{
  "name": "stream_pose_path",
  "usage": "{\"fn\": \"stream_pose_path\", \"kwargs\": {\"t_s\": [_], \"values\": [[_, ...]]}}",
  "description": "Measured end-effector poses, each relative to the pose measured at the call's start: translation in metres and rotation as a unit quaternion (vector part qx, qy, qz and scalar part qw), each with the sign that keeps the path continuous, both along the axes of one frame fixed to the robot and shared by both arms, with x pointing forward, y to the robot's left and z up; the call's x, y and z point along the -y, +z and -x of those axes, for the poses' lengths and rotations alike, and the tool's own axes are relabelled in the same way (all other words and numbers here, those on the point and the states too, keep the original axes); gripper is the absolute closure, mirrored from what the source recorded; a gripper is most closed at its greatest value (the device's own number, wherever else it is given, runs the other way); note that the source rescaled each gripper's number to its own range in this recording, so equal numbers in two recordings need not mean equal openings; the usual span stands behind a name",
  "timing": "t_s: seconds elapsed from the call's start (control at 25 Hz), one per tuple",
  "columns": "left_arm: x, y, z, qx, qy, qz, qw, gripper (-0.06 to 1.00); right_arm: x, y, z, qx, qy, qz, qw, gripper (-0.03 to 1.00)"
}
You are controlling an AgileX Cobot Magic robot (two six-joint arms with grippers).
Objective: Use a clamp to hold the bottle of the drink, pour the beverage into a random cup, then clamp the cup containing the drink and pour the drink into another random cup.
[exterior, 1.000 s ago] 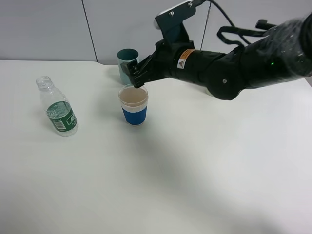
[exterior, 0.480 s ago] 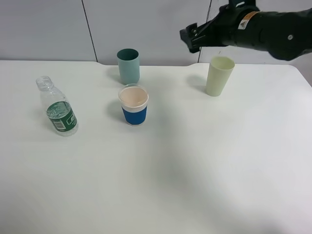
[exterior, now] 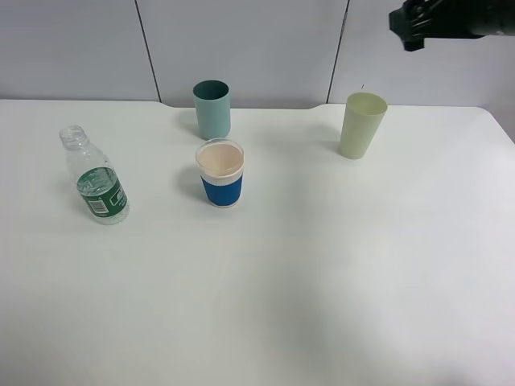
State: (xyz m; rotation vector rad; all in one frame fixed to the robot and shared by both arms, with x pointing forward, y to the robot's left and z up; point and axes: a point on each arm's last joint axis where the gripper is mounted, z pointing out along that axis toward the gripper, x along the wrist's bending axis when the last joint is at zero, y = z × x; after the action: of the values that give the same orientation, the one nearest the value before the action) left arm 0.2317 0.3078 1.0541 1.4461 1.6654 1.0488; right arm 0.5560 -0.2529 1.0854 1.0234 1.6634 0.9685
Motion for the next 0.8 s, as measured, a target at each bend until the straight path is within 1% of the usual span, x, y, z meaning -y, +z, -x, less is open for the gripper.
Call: {"fn": "stream_pose_path", "kwargs": {"t_s": [0.04,0.08,0.2,0.24,0.28,0.32,0.44,0.6,0.8], "values": [[0.0,0.0,0.0,0.0,0.0,0.0,1.0,-0.06,0.008,0.005,0.004,-0.001,-0.011,0.004,1.0,0.04],[0.0,0.0,0.0,0.0,0.0,0.0,1.0,-0.06,0.025,0.014,0.012,-0.005,-0.04,0.002,0.999,0.04],[0.0,0.0,0.0,0.0,0.0,0.0,1.0,-0.06,0.05,0.028,0.028,-0.013,-0.089,-0.006,0.996,0.04],[0.0,0.0,0.0,0.0,0.0,0.0,1.0,-0.06,0.058,0.032,0.035,-0.015,-0.106,-0.009,0.994,0.04],[0.0,0.0,0.0,0.0,0.0,0.0,1.0,-0.06,0.058,0.032,0.035,-0.015,-0.106,-0.009,0.994,0.04],[0.0,0.0,0.0,0.0,0.0,0.0,1.0,-0.06,0.071,0.039,0.049,-0.03,-0.139,-0.014,0.99,0.04],[0.0,0.0,0.0,0.0,0.0,0.0,1.0,-0.06,0.085,0.05,0.071,-0.042,-0.182,-0.019,0.982,0.04],[0.0,0.0,0.0,0.0,0.0,0.0,1.0,-0.06,0.094,0.064,0.103,-0.05,-0.22,-0.018,0.974,0.04],[0.0,0.0,0.0,0.0,0.0,0.0,1.0,-0.06,0.089,0.084,0.15,-0.04,-0.238,-0.026,0.97,0.04]]}}
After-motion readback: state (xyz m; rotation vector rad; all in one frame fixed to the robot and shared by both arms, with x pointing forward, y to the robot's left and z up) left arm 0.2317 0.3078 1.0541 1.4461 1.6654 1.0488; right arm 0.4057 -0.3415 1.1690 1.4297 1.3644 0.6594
